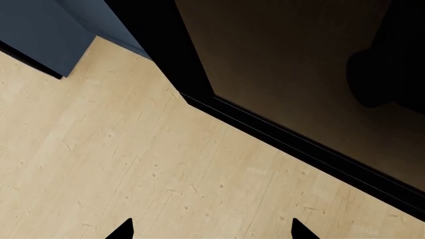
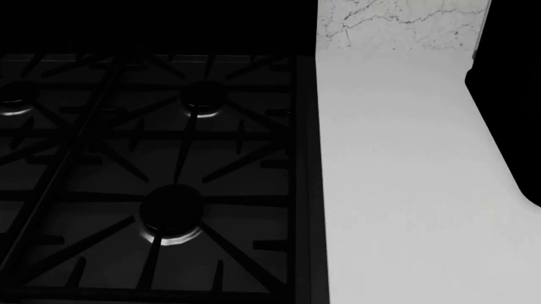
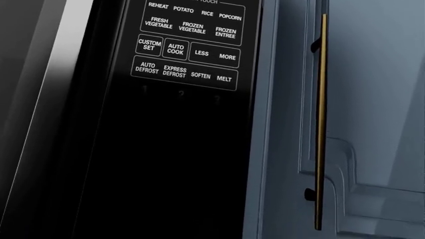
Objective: Press the stop button on the microwave
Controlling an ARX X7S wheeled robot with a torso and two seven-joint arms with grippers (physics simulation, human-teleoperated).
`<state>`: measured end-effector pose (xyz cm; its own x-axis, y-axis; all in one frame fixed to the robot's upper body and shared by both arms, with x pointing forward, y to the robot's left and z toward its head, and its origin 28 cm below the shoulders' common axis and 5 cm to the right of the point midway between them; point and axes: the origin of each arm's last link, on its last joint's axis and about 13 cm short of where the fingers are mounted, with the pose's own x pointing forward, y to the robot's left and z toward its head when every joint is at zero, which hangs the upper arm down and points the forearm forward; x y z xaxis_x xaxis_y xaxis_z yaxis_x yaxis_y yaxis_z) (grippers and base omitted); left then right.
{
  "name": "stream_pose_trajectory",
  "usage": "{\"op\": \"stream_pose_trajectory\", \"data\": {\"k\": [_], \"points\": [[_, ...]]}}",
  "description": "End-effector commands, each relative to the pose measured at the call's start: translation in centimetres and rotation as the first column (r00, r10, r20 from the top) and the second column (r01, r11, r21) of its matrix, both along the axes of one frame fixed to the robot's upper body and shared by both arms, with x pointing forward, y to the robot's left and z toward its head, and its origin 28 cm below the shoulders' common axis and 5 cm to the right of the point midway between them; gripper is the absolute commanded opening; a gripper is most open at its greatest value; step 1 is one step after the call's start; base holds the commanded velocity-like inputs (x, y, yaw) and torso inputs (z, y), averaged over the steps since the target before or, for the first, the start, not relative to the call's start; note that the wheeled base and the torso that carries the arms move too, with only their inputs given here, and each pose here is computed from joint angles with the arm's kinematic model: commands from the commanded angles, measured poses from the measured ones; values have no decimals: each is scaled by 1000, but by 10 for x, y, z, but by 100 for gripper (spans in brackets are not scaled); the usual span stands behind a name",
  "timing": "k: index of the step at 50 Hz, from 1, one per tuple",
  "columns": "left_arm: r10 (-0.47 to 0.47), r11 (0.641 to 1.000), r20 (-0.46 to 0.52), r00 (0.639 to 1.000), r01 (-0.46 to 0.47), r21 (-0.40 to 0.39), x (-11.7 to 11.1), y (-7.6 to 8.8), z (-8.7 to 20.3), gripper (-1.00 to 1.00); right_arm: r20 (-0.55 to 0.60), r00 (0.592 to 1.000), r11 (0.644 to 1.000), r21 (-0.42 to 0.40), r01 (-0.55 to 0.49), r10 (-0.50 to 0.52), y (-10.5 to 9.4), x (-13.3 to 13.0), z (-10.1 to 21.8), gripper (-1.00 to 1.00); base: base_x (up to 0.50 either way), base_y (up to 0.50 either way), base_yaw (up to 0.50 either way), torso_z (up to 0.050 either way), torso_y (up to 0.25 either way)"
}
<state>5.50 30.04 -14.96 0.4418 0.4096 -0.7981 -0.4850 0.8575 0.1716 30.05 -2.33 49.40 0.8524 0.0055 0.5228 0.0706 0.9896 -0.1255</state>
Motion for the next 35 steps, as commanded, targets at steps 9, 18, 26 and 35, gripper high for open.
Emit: {"op": "stream_pose_trajectory", "data": {"k": [9,18,26,35], "points": [[-4,1000,3,1000,4,4,0,-1,0,100,-16,1000,1000,-9,12,-12,-2,10,-8,-100,0,0,0,0,0],[-6,1000,5,1000,6,8,1,0,0,100,-20,1000,1000,-9,2,-2,0,19,-4,-100,0,0,0,0,0],[-5,1000,7,1000,5,7,1,0,0,100,-23,1000,1000,-18,5,-6,3,31,0,-100,0,0,0,0,0],[-1,1000,10,1000,1,5,1,0,0,100,-40,999,999,-27,28,-29,1,48,-3,-100,0,0,0,0,0]]}}
